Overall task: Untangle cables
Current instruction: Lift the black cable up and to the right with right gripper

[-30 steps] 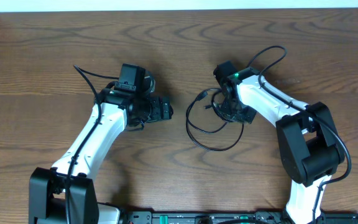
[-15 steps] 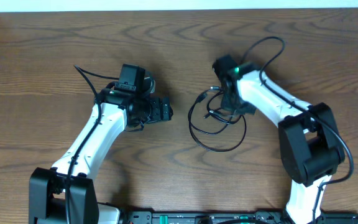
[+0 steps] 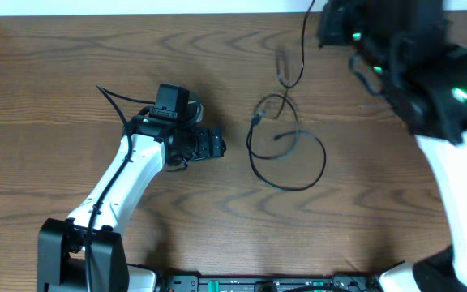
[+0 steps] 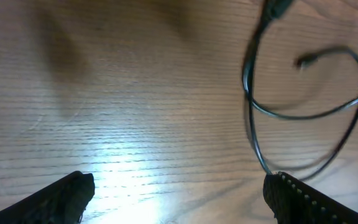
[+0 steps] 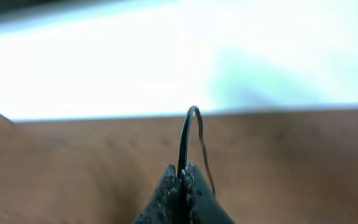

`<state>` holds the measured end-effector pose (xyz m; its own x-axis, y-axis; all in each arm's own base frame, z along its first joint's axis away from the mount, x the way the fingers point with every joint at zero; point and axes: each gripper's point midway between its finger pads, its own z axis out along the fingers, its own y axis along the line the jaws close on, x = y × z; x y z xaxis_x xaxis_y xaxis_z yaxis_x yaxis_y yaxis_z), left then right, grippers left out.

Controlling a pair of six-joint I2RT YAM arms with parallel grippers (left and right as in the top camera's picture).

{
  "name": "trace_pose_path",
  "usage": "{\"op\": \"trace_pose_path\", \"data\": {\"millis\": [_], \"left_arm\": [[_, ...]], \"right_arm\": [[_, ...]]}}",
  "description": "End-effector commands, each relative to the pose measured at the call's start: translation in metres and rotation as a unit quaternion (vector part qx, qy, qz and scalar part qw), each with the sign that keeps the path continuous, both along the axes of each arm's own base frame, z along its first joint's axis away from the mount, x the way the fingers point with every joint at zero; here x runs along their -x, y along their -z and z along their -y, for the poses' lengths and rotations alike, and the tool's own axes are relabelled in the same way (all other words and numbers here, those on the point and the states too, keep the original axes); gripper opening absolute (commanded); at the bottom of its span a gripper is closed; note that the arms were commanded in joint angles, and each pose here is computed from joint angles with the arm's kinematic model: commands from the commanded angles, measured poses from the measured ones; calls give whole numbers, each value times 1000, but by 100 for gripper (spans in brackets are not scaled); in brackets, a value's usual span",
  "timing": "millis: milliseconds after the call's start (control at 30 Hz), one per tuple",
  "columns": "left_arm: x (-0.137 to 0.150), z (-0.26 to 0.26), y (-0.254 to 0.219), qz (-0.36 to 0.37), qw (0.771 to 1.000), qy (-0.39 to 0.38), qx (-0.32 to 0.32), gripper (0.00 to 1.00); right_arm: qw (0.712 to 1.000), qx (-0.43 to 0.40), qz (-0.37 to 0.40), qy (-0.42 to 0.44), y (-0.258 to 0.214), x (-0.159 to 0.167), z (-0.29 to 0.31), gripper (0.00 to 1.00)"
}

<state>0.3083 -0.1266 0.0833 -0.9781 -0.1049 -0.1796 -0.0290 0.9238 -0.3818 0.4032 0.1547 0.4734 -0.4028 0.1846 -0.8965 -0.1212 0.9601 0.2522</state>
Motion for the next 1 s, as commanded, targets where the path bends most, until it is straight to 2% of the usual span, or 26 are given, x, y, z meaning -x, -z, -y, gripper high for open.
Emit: {"op": "trace_pose_path", "data": {"millis": [0, 267, 467, 533, 600, 700, 800, 833, 867, 967], "left_arm": [[4, 21, -12, 9, 997, 55, 58, 92], [23, 60, -30, 42, 971, 188, 139, 91], [33, 74, -30, 53, 961, 234, 135, 91], [33, 75, -29, 53, 961, 237, 129, 92], [33, 75, -29, 54, 961, 237, 130, 91], [31, 76, -30, 58, 961, 237, 130, 92], [31, 76, -30, 60, 961, 237, 130, 92], [31, 76, -30, 60, 961, 237, 130, 92], [31, 76, -30, 60, 961, 237, 130, 92], [31, 76, -30, 60, 961, 237, 130, 91]], "right_arm": [[998, 17, 55, -10, -35, 13, 10, 1], [990, 0, 140, 7, -90, 41, 29, 1], [979, 11, 201, 25, -124, 54, 43, 1], [970, 18, 236, 63, -144, 62, 61, 1], [968, 22, 234, 85, -144, 66, 71, 1], [981, 56, 167, 76, -107, 61, 68, 3], [992, 95, 51, 68, -39, 47, 62, 15], [992, 100, 21, 70, -23, 45, 61, 16], [990, 108, -42, 82, 13, 40, 61, 17], [975, 117, -140, 129, 69, 33, 68, 20]]}}
